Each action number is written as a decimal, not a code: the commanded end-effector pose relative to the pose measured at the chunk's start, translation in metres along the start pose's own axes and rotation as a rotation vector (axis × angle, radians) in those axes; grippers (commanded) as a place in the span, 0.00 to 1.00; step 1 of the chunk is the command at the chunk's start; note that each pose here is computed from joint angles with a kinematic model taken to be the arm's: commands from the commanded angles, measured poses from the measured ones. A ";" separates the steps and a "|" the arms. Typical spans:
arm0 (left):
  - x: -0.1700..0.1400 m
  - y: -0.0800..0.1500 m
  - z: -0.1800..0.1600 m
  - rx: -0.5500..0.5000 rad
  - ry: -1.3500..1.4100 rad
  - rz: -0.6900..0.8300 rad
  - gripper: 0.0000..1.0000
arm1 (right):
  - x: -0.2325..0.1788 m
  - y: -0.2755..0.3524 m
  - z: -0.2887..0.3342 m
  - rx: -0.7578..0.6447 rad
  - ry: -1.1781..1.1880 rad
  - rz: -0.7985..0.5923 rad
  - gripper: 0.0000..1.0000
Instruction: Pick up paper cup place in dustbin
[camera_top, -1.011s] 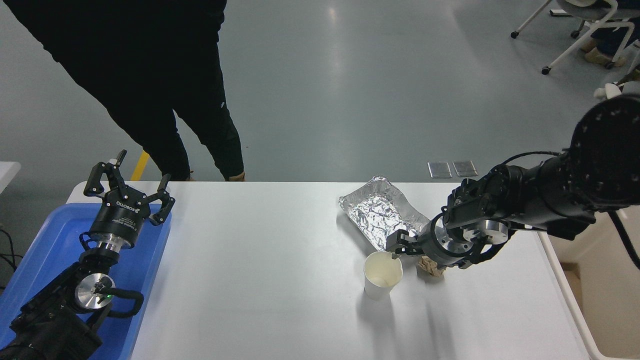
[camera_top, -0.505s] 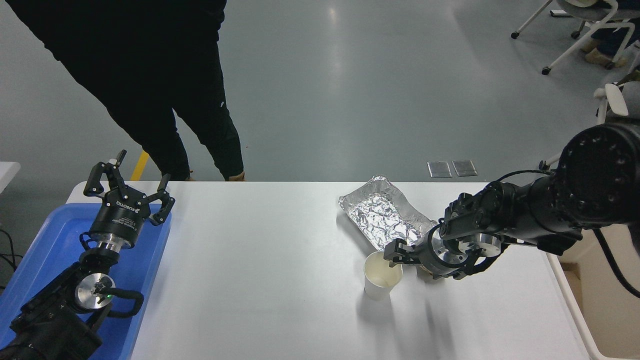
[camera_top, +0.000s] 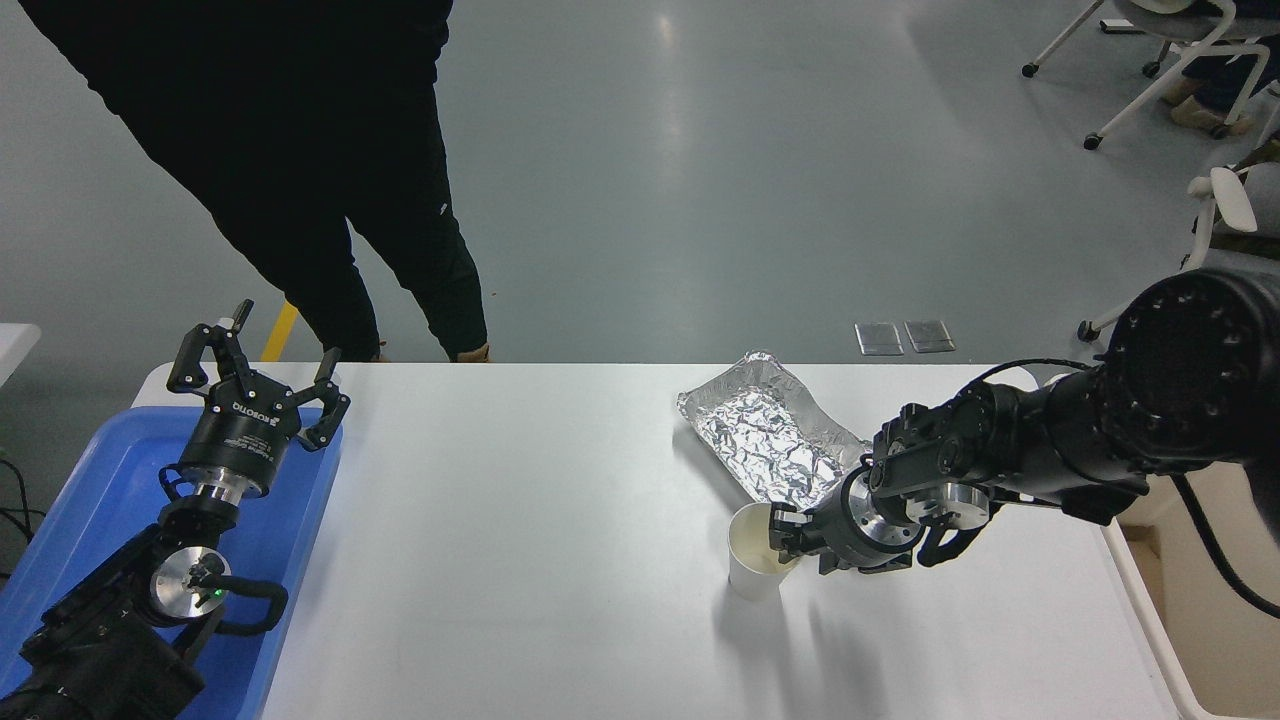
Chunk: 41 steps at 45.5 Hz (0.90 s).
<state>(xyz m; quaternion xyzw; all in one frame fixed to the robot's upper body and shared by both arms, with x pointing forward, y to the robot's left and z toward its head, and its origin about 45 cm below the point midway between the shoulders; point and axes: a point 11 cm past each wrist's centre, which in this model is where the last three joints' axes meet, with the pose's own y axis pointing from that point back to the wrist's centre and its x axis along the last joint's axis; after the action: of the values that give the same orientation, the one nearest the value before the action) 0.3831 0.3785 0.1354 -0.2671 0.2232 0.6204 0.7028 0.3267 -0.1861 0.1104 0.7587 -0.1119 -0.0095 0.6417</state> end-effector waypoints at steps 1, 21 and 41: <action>0.000 0.000 0.001 -0.001 -0.002 0.001 0.98 | 0.002 0.002 -0.004 0.006 0.038 0.005 0.00; 0.000 0.000 0.000 -0.001 0.001 -0.001 0.98 | 0.083 0.096 -0.040 0.043 0.110 0.196 0.00; 0.000 0.000 0.000 -0.001 0.000 0.001 0.98 | 0.157 0.269 -0.020 0.181 -0.011 0.413 0.00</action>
<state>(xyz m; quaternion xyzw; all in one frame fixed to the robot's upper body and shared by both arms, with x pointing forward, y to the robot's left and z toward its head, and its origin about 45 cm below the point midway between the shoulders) 0.3831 0.3785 0.1355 -0.2672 0.2231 0.6204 0.7028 0.4303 -0.2147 0.3106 0.7642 -0.2186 0.1040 0.5979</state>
